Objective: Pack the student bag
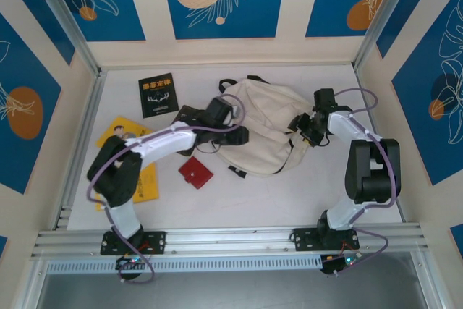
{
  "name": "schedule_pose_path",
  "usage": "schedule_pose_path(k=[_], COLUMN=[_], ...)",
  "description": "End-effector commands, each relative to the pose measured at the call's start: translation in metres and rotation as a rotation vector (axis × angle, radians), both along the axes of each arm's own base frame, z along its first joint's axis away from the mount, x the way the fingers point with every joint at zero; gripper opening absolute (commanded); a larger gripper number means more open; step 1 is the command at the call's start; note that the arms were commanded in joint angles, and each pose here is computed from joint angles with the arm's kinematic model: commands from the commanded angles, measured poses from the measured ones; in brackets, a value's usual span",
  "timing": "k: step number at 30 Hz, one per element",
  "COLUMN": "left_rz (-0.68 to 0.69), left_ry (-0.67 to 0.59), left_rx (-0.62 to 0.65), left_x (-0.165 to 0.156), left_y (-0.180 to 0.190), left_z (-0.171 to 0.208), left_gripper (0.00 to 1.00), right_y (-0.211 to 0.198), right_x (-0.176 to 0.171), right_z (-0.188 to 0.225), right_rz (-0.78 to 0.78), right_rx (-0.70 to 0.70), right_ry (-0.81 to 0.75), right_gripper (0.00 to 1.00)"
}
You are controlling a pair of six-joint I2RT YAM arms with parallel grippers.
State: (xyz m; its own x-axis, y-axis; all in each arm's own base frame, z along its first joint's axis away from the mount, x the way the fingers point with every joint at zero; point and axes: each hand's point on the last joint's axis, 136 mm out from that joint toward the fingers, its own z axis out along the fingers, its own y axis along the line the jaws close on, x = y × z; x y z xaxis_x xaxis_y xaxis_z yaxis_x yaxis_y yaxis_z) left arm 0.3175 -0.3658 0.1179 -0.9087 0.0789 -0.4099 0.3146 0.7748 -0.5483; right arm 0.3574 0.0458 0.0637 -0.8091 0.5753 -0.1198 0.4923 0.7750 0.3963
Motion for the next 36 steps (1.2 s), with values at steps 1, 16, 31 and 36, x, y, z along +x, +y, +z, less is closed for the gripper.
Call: schedule_pose_path(k=[1, 16, 31, 36], left_rz=[-0.022, 0.153, 0.112, 0.037], left_ry=[0.014, 0.180, 0.077, 0.017], left_rx=[-0.012, 0.319, 0.201, 0.166], left_x=[0.001, -0.007, -0.004, -0.009], left_y=[-0.038, 0.037, 0.059, 0.017], left_z=[-0.007, -0.112, -0.047, -0.018], left_gripper=[0.38, 0.33, 0.43, 0.46], right_y=[-0.001, 0.067, 0.111, 0.090], right_x=[0.004, 0.000, -0.014, -0.019], right_z=[-0.017, -0.035, -0.003, 0.017], right_rz=[0.003, 0.113, 0.158, 0.093], right_rx=[0.033, 0.195, 0.191, 0.209], right_ry=[0.030, 0.084, 0.001, -0.059], right_gripper=[0.59, 0.59, 0.58, 0.61])
